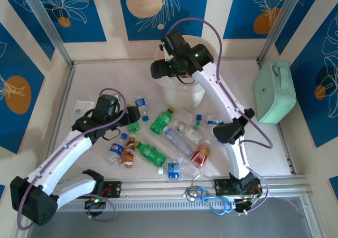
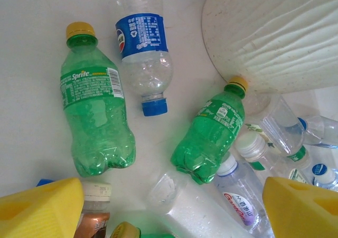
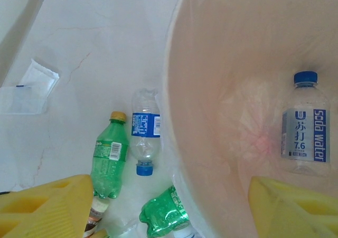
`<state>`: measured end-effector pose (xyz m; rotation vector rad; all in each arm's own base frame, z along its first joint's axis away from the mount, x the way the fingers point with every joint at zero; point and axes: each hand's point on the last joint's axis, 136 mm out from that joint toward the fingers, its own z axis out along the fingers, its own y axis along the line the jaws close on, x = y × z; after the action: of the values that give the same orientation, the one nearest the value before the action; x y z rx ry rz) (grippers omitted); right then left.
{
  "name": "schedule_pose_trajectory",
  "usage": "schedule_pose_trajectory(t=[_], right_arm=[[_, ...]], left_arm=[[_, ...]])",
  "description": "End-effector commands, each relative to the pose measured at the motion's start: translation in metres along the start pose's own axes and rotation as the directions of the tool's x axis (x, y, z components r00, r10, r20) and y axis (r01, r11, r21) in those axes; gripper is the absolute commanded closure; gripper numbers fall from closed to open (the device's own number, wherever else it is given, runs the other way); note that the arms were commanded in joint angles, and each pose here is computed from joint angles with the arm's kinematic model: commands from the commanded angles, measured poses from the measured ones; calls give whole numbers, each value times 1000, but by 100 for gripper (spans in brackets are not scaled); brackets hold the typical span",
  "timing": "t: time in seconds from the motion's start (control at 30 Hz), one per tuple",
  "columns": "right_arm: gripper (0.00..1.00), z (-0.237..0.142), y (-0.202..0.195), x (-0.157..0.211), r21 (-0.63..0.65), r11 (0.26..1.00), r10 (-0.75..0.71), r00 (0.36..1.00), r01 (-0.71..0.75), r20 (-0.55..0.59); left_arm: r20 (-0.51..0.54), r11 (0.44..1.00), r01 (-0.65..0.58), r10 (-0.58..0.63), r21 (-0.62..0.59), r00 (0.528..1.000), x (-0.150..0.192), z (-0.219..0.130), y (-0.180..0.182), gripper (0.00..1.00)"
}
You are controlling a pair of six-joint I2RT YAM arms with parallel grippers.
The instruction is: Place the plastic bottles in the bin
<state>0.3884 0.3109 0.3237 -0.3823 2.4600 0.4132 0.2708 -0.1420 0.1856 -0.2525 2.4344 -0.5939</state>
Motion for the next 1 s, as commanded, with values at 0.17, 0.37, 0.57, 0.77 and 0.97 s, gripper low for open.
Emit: schedule_pose_trajectory(t=[0.17,0.37,0.57,0.77,0.97], right_arm=[[18,-64,-8,-15,98,995,-18,989,3,150],[18,-115,7,0,110,993,-54,974,30,220],[18,-126,33,56,45,998,-46,982,38,182],[20,-97,35,145,23,999,33,999,-33,17],[21,-75,-21,229,190,963,218,967,-191,-132]], left_arm=[[-49,992,21,-27,-123,998,5,15,28,13],[-87,983,48,-64,-176,994,21,14,44,15],[-136,953,42,-86,-302,987,46,-10,74,20],[-213,961,-30,-31,-276,977,70,-24,74,25],[-254,981,-60,11,-186,967,80,-20,56,25]])
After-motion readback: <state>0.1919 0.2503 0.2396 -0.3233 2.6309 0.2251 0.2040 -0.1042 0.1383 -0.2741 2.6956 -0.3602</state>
